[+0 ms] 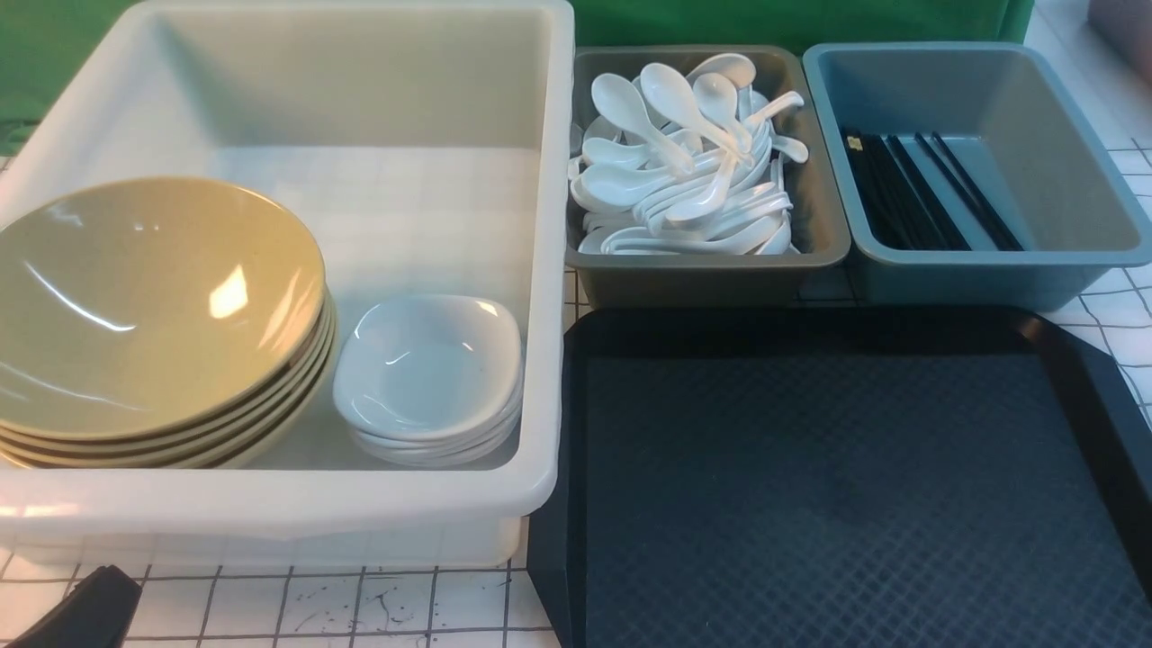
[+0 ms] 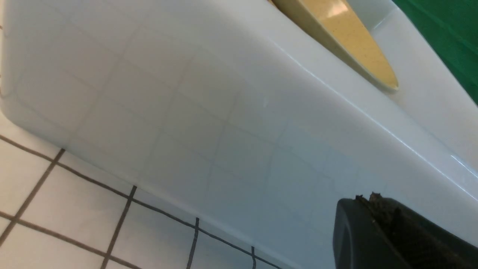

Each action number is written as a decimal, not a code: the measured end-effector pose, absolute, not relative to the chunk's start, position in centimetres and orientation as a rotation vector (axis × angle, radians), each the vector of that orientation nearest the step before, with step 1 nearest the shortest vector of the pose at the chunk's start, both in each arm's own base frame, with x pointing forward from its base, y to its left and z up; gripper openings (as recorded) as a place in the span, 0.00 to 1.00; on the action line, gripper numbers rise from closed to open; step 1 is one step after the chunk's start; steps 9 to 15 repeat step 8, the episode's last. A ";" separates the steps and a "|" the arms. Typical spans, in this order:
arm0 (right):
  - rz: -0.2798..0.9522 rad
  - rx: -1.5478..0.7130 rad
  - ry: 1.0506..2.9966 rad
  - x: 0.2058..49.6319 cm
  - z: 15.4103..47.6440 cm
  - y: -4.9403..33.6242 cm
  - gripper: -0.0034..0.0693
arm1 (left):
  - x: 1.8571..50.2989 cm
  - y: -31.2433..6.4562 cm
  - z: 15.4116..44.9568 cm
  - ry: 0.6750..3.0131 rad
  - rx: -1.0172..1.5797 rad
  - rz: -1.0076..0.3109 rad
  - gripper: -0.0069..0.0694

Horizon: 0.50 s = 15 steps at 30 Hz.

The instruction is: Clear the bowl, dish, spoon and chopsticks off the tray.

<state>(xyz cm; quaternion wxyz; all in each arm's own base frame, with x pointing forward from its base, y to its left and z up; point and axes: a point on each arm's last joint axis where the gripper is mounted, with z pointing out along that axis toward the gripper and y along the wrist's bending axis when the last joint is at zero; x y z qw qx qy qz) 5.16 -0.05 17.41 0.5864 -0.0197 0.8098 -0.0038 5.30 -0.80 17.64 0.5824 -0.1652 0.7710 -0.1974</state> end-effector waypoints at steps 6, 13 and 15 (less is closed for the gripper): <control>-0.010 -0.048 1.888 5.2 17.4 -0.1 0.24 | 5.3 -0.8 17.6 1.800 -0.386 -0.461 0.09; -0.010 -0.048 1.888 5.2 17.4 -0.1 0.24 | 5.3 -0.8 17.6 1.800 -0.386 -0.461 0.09; -0.010 -0.048 1.888 5.2 17.4 -0.1 0.24 | 5.3 -0.8 17.6 1.800 -0.386 -0.461 0.09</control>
